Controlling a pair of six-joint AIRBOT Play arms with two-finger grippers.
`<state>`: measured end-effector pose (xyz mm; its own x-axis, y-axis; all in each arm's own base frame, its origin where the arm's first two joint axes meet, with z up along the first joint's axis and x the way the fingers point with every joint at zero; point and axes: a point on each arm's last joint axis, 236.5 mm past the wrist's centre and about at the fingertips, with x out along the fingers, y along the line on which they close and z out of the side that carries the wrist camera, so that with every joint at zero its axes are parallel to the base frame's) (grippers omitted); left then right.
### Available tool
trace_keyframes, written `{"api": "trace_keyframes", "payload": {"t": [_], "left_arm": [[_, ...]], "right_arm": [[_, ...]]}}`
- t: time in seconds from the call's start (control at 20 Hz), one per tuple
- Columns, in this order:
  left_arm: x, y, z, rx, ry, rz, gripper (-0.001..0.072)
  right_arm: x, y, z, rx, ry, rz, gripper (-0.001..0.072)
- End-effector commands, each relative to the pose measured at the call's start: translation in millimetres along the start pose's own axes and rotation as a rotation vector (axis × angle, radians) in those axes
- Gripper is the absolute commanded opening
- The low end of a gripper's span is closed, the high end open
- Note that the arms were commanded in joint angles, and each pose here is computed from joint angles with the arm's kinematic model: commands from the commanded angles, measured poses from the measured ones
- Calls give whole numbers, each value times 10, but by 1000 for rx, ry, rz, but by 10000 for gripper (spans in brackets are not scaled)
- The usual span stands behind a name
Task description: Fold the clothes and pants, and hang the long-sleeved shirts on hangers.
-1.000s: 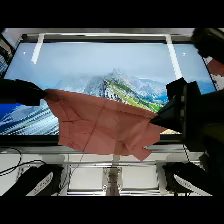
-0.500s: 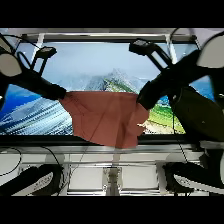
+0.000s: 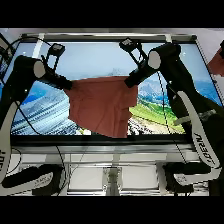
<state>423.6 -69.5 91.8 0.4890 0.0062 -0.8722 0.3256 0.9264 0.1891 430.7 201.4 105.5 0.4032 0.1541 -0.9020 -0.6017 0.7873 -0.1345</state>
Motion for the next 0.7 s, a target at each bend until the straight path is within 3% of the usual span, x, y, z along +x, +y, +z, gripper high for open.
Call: {"api": "trace_keyframes", "payload": {"t": [0.0,0.2,0.55,0.65], "left_arm": [[254,101,-218,83,34,42,23],[415,122,-827,166,123,31,23],[228,-8,-1348,227,214,-10,24],[139,-133,-1479,241,257,-71,24]], "right_arm": [[247,162,-169,-51,47,109,4],[488,619,-581,-31,142,255,5],[651,1134,-1176,-82,315,354,13],[650,1286,-1300,-72,353,406,117]]}}
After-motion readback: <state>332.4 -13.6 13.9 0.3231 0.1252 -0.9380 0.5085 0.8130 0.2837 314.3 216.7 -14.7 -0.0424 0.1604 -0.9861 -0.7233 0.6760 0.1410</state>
